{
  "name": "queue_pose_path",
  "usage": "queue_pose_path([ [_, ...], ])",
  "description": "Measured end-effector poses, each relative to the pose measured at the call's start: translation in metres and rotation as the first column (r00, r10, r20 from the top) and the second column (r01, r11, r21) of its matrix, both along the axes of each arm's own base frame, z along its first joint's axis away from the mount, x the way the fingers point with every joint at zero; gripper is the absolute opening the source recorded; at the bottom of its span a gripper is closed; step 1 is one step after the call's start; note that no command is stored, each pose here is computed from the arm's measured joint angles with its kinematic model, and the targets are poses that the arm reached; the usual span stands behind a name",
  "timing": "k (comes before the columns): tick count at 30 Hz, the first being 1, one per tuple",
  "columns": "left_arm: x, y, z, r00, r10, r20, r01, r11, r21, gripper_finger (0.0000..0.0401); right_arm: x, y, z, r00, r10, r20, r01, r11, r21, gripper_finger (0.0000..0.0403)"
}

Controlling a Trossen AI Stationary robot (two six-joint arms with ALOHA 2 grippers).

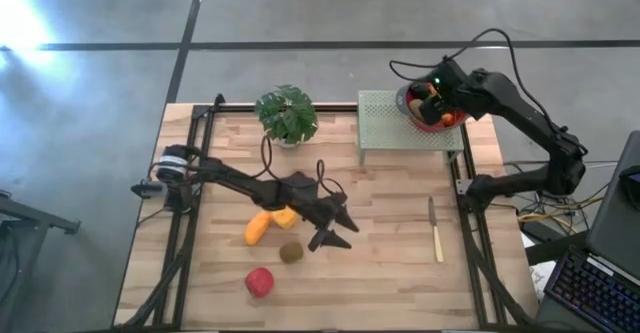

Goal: Pick & Place Fruit
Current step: Put the brown kiwi into the red strainer bowl on the shelf

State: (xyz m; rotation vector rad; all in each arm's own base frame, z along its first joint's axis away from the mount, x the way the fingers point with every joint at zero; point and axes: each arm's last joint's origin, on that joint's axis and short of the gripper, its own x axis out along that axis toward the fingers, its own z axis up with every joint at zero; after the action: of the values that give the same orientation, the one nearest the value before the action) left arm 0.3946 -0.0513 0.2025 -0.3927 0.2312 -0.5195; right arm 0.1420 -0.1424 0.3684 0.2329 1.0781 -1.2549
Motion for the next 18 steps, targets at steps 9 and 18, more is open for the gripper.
queue_pose_path([
  [9, -0.018, -0.02, 0.005, 0.961, 0.194, -0.198, -0.127, 0.943, 0.308, 0.0287, 0.01, 0.053, 0.02, 0.959, 0.233, 0.16, -0.221, 0.971, -0.093, 0.0203],
  [18, -0.07, -0.072, 0.034, 0.903, 0.307, -0.3, -0.119, 0.851, 0.512, 0.0287, 0.022, 0.108, 0.019, 0.859, 0.438, 0.266, -0.428, 0.899, -0.095, 0.0181],
])
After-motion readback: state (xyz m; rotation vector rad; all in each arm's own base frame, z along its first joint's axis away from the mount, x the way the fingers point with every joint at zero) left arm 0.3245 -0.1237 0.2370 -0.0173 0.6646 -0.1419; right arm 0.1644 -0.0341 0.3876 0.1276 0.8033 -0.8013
